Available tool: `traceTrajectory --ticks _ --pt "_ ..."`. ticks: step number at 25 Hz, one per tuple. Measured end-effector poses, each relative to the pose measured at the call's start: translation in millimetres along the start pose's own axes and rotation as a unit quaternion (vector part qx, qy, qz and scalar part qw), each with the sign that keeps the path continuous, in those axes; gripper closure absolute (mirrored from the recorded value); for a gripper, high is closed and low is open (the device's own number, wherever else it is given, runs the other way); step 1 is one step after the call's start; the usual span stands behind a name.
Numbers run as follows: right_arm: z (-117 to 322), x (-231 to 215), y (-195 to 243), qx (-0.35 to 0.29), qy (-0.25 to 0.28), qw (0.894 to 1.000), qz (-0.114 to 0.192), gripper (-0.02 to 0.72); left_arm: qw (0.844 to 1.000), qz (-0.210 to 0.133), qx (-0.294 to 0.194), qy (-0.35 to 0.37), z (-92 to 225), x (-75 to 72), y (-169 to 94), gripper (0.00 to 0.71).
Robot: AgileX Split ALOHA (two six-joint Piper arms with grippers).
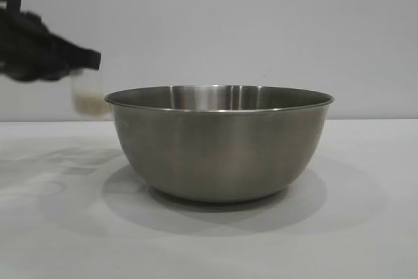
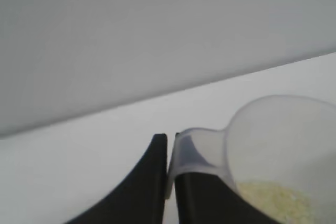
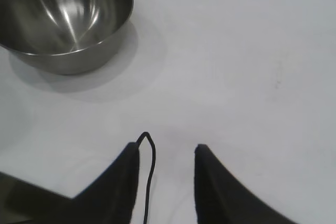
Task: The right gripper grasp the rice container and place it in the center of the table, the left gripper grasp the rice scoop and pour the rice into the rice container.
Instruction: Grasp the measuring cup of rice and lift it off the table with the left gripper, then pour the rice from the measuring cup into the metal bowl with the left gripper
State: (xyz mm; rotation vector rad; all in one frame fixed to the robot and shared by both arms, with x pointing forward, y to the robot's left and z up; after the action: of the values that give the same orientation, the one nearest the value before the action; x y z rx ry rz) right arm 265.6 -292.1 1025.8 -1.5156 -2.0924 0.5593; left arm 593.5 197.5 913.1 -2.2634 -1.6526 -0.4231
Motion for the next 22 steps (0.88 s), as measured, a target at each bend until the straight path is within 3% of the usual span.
traceTrajectory --ticks 3,5,9,13,16,22 --pt "0 0 0 0.0 0.0 1.0 0.0 0.461 0.995 0.027 -0.045 0.089 -23 -2.0 -3 0.71" --pt "0 0 0 0.0 0.0 1.0 0.0 0.461 0.983 0.047 -0.073 0.161 -32 -6.6 -5 0.71" --pt "0 0 0 0.0 0.0 1.0 0.0 0.461 0.943 0.086 -0.134 0.293 -47 -19.2 -3 0.71" --pt "0 0 0 0.0 0.0 1.0 0.0 0.461 0.911 0.101 -0.185 0.354 -63 -24.3 3 0.71" --pt "0 0 0 0.0 0.0 1.0 0.0 0.461 0.879 0.115 -0.232 0.4 -76 -29.7 7 0.71" --pt "0 0 0 0.0 0.0 1.0 0.0 0.461 0.79 0.152 -0.315 0.503 -92 -44.8 7 0.71"
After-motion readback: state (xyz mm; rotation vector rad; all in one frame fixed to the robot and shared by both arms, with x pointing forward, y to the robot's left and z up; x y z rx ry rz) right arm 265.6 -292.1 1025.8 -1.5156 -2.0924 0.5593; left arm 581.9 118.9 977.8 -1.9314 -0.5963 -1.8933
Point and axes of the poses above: a point on each arm's last joint axis where the gripper is mounted, y pointing out along that axis toward the gripper, x along the wrist's bending axis when the last joint is at zero, z = x × y, the point moved 3 cm from there along y, pointing out along that axis toward the gripper, and after that the axes turned 13 degrees about y, right-handed, at the moved point
